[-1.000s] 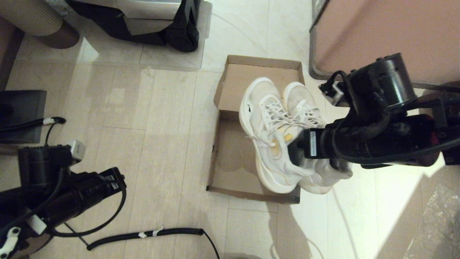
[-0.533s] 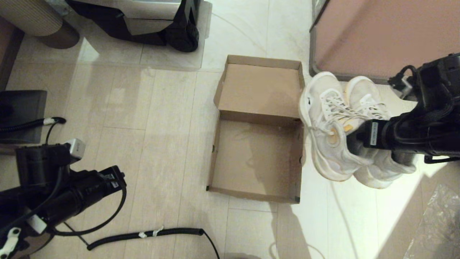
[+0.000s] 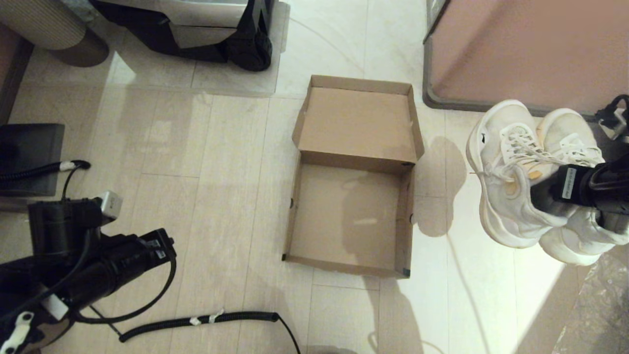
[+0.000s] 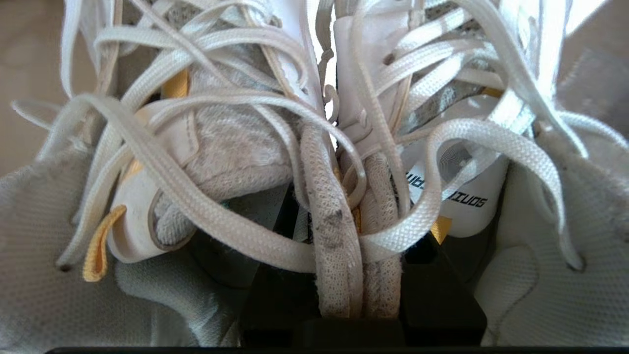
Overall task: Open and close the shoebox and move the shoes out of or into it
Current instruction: Put the shoes out of the shoe box
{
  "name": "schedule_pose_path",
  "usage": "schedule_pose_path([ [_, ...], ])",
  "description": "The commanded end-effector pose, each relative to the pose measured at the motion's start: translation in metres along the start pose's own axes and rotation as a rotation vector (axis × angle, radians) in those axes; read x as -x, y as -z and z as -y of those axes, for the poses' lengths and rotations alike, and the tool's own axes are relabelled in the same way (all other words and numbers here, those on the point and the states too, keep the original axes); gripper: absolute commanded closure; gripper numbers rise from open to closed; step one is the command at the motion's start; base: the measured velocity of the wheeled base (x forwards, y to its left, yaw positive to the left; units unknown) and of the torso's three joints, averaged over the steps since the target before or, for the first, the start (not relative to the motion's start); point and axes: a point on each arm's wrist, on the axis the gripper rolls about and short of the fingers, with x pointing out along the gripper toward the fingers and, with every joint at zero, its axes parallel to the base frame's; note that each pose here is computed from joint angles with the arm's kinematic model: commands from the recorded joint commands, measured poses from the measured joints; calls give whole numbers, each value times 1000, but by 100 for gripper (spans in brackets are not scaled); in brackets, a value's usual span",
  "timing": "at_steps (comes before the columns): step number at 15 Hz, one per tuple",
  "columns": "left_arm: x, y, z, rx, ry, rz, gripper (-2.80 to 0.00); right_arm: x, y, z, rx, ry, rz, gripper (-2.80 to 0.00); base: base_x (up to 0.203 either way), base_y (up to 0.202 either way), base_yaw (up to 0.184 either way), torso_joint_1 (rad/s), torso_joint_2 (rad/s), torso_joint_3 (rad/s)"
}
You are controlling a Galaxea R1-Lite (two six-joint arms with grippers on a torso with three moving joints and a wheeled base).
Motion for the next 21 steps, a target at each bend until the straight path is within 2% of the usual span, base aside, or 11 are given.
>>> schedule_pose_path([
  [1,-2,0,3,-2,8,1,0,2,-2,7,-4,26,12,0,0,0,0,0,0,0],
  [9,1,6,9,-20,34,-16,0,4,-4,19,-17,66,23,0,0,0,0,0,0,0],
  [12,6,15,16,-41,65,-43,0,4,-5,23,-24,78,28,0,0,0,0,0,0,0],
  [17,5,19,17,-44,76,-37,0,4,0,29,-29,96,14,0,0,0,0,0,0,0],
  [21,5,18,17,-42,78,-34,0,0,3,29,25,96,13,0,0,0,0,0,0,0],
])
